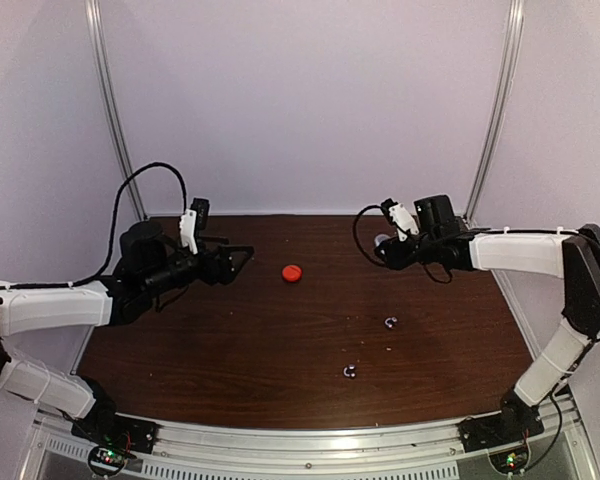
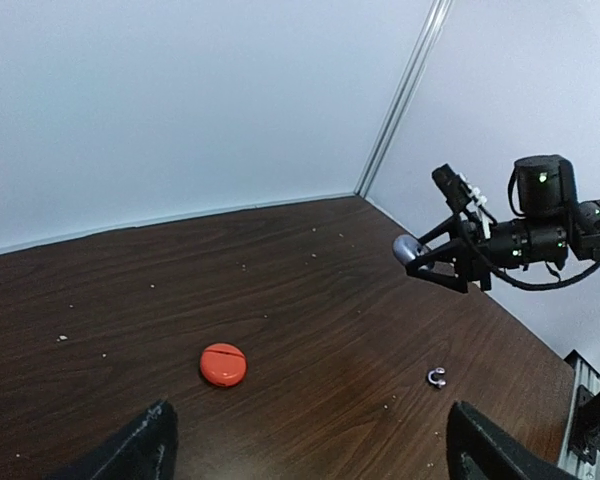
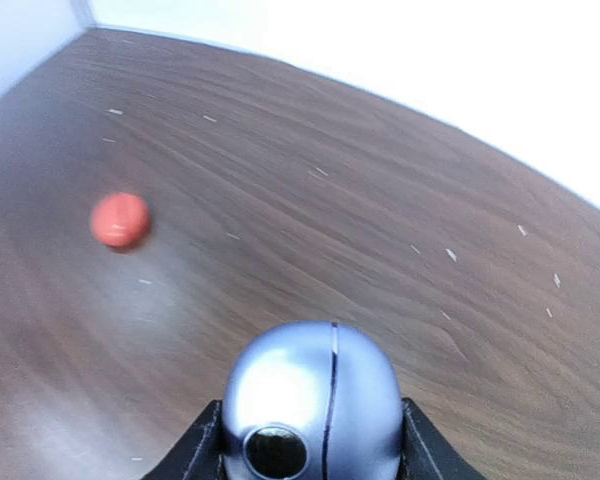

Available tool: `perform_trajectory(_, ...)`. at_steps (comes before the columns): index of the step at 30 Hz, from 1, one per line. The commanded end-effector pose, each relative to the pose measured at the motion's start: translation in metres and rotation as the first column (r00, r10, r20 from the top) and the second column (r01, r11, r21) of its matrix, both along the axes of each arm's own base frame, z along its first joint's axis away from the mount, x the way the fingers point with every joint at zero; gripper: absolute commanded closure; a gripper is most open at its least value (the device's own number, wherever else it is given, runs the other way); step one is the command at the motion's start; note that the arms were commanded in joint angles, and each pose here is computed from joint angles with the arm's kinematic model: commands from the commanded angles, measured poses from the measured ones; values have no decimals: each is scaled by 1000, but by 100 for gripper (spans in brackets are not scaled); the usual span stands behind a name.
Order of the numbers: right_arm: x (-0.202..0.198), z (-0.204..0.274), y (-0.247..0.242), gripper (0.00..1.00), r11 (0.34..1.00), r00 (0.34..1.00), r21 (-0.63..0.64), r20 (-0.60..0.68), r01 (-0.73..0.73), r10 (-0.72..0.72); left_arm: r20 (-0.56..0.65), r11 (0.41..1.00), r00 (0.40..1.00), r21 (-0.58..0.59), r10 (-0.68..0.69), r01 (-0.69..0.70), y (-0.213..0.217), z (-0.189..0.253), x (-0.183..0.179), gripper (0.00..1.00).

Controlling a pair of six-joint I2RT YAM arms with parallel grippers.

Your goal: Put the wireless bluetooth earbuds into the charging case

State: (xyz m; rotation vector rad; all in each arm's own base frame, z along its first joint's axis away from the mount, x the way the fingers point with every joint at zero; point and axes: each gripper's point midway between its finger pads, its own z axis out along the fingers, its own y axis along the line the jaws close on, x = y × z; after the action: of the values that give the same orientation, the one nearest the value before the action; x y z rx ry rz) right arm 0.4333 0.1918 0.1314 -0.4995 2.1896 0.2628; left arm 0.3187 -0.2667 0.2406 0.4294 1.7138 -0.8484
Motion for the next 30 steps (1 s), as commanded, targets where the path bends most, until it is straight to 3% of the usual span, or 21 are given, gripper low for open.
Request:
perform_trajectory(1, -36, 67, 52, 62, 977, 958, 30, 207, -211, 200, 5, 994, 995, -59, -97, 97, -9, 9, -15, 6)
perform_trajectory(6, -97, 118, 89, 62, 923, 865, 18, 358, -383, 352, -17, 980, 984, -89, -177, 175, -17, 9, -27, 8)
perform_trajectory(15, -186, 158, 120, 62, 855, 717, -134, 490, -501, 496, -5, 885, 901, -194, -433, 424, -53, 17, -76, 20)
perform_trajectory(24, -223, 142, 146, 63, 798, 674, -354, 428, -487, 602, 0, 852, 863, -162, -505, 498, -89, 17, -101, 26)
perform_trajectory(30, -234, 134, 166, 64, 766, 656, -423, 404, -484, 638, 24, 824, 837, -163, -547, 543, -106, 19, -112, 31)
